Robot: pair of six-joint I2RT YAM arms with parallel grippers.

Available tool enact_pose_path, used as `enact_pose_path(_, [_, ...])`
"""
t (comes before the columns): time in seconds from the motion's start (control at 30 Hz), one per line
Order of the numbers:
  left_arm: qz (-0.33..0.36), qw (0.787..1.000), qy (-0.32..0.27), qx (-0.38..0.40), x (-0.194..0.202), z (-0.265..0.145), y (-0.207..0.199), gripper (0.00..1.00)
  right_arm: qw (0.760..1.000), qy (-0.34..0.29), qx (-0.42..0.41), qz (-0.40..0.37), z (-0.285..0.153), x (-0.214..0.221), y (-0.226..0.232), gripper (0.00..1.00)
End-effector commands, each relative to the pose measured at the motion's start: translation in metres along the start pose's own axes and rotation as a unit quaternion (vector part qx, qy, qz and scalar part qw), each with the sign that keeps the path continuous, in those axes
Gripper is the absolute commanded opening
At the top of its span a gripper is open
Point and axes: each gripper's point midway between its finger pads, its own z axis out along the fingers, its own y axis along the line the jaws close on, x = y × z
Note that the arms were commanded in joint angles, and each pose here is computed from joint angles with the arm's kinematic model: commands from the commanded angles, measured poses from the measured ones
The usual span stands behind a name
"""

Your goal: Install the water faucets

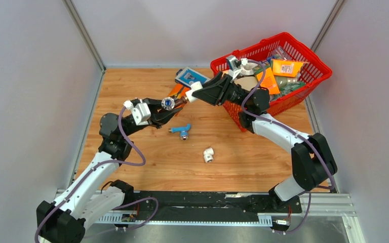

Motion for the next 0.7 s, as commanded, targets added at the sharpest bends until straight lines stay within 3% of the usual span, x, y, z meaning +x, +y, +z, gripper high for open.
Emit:
enact_pose_path(0.0, [-0.068,0.997,-0.002,0.031,0.007,0.006,-0.021,0.00,0.998,0.046,-0.033,-0.017,0.014,0.027,0.023,0.00])
enact_pose_path(0.3, [-0.246,0.969,-0.023,-0.005,0.007,-0.004,-0.028,0.00,0.988,0.078,-0.021,-0.133,0.013,0.025,0.021,0.00])
enact_pose_path(0.47, [-0.394,0.918,-0.038,-0.003,0.005,-0.015,-0.029,0.00,0.973,0.085,-0.006,-0.216,0.007,0.022,0.020,0.00])
enact_pose_path(0.67, [-0.499,0.865,-0.043,0.019,-0.002,-0.025,-0.024,0.00,0.947,0.057,0.007,-0.317,0.001,0.007,0.032,0.00])
